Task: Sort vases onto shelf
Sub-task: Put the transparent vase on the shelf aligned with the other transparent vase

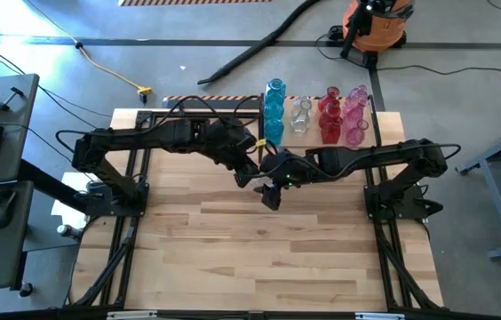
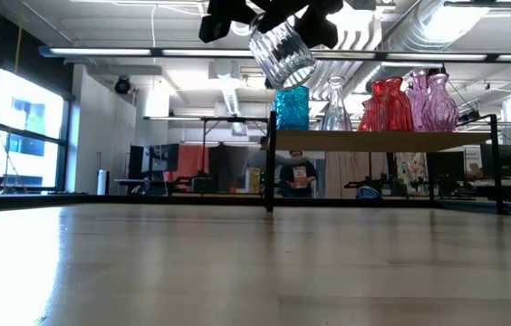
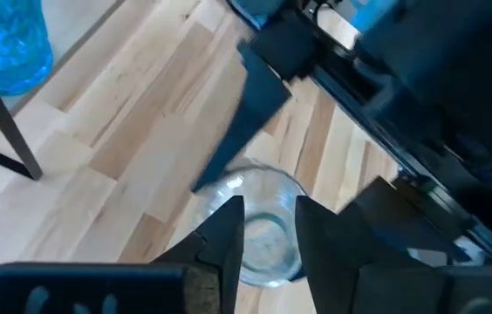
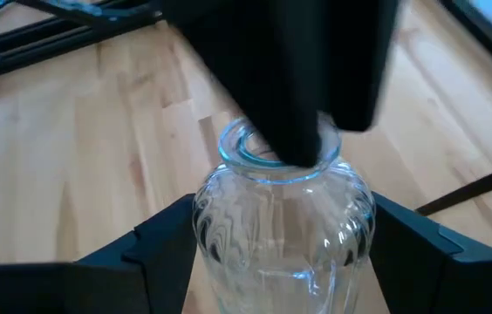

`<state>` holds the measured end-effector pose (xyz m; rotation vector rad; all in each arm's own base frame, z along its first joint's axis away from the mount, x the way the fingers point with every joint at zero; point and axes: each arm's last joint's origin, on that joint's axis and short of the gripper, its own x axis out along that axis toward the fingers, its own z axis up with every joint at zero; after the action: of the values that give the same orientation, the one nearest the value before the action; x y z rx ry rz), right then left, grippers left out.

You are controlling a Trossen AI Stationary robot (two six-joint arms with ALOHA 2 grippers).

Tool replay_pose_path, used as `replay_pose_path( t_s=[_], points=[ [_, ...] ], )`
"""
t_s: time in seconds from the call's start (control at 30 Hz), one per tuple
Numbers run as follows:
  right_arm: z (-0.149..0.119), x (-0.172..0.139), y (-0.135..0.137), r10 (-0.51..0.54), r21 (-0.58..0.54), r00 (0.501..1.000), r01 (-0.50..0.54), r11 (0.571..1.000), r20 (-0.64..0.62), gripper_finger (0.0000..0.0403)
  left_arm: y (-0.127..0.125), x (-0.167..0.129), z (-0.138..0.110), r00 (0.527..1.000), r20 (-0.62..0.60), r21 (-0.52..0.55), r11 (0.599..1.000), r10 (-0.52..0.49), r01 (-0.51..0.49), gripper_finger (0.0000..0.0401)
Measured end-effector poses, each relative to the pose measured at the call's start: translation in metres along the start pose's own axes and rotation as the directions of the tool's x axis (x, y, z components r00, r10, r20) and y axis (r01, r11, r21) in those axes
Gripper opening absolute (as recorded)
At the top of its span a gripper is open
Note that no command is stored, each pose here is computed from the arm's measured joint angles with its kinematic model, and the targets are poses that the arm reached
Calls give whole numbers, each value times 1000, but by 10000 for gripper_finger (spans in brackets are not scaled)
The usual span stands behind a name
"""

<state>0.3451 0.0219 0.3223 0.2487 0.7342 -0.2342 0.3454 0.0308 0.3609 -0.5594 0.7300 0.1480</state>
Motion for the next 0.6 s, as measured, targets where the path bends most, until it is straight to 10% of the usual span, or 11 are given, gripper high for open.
replay_pose_path(
  t_s=[0.6],
  points=[
    [8, -46, -31, -79, 21, 996, 78, 997, 42, 257, 25, -27, 32, 996, 72, -78, 995, -59, 65, 106]
  ],
)
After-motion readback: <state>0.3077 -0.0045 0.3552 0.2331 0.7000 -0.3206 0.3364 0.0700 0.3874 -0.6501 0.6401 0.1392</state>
